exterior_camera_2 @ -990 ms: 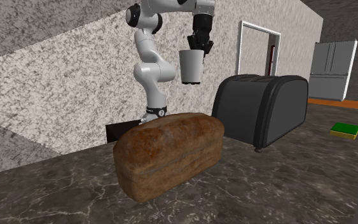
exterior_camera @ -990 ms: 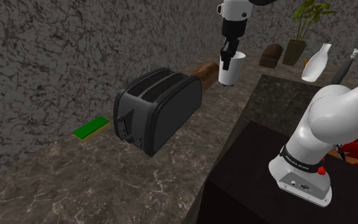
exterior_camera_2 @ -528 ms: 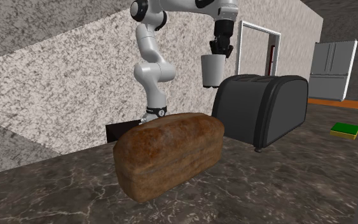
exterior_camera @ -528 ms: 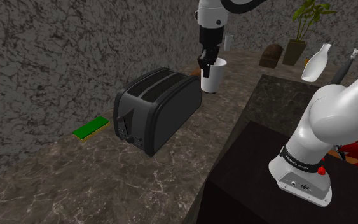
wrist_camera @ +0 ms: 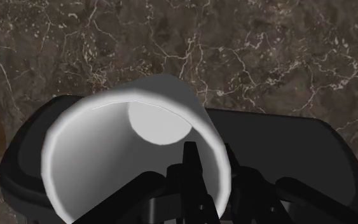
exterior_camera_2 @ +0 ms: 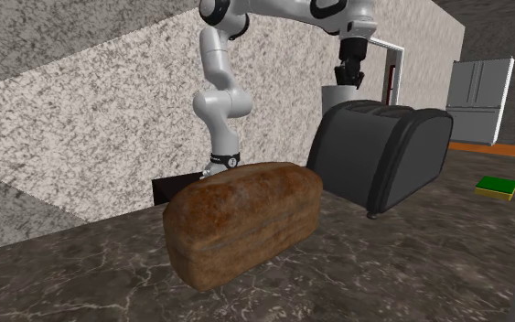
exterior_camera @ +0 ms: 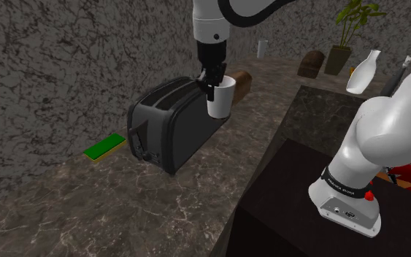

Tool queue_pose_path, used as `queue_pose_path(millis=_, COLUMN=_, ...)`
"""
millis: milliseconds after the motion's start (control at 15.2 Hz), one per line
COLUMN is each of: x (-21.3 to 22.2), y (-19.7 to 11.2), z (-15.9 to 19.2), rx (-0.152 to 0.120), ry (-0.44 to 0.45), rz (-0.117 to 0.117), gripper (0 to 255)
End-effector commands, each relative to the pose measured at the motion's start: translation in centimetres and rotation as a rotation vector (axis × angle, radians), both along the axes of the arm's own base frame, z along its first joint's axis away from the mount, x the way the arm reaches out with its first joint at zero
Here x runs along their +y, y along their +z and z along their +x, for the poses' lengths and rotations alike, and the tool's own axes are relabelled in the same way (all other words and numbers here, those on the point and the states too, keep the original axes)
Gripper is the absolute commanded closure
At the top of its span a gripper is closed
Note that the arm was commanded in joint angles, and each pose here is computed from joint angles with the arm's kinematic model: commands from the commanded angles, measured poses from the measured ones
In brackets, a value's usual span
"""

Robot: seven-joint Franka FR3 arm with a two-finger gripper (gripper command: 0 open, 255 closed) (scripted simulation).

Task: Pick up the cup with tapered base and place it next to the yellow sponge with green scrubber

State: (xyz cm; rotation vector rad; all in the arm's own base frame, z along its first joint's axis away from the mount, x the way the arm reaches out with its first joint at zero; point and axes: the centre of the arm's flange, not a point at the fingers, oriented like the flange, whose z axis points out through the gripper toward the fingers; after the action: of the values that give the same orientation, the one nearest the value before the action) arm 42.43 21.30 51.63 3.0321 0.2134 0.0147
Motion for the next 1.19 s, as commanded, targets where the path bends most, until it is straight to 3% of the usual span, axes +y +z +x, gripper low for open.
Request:
queue_pose_path(millis=0, x=2.4, y=-1.1, z=1.1, rx=0.000, ry=-0.001, rz=0.002, gripper=255)
queue_pose_path(millis=1122, x=23.0, y=-5.4, z=8.8, rx=0.000, ry=-0.001, rz=0.002, gripper=255)
